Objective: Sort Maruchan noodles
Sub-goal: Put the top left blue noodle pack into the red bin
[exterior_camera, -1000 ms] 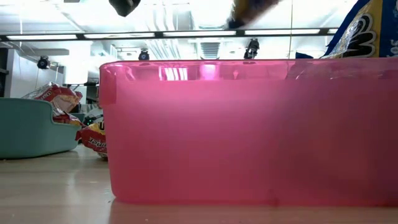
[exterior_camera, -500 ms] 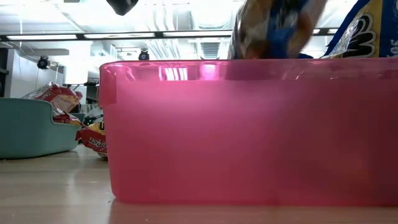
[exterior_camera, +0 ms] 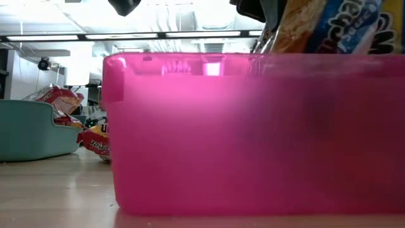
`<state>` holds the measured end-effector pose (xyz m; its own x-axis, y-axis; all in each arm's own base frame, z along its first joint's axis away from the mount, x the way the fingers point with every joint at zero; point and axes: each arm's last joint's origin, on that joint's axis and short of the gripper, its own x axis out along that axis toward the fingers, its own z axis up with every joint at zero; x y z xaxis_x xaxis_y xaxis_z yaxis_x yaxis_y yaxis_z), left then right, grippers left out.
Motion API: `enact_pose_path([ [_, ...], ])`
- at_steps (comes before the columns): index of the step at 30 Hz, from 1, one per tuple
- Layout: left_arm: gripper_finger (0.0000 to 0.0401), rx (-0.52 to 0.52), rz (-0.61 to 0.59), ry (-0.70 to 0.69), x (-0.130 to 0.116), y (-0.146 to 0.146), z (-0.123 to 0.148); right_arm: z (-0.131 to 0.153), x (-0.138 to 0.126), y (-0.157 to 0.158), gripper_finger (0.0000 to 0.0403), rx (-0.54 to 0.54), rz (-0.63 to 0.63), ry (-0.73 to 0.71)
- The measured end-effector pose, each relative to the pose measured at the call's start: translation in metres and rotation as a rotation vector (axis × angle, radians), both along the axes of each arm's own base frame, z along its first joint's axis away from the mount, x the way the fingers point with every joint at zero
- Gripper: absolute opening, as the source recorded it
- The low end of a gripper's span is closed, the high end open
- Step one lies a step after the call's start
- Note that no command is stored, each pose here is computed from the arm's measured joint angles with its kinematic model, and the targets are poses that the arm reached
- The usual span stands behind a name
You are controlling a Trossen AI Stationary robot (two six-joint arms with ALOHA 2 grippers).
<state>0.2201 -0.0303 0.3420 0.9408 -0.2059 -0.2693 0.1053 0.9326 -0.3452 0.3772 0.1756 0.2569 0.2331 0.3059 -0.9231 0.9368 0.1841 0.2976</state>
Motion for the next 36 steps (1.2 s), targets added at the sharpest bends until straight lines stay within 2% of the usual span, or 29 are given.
enact_pose_path([
  [13,0.0037,-0.001,0.000,0.001,0.000,0.000,0.000,-0.023,0.011,-0.004,0.0018,-0.084,-0.030,0.025],
  [19,0.0037,-0.010,0.002,0.002,0.000,0.000,0.000,-0.023,0.012,-0.007,0.0066,-0.134,-0.048,0.003],
  [27,0.0037,-0.026,0.007,0.006,0.000,0.000,0.000,-0.018,0.012,-0.008,0.0137,-0.132,-0.038,-0.013],
  [36,0.0037,-0.040,0.011,0.009,0.000,0.000,0.000,0.007,0.018,-0.007,0.0170,-0.119,0.013,-0.098],
])
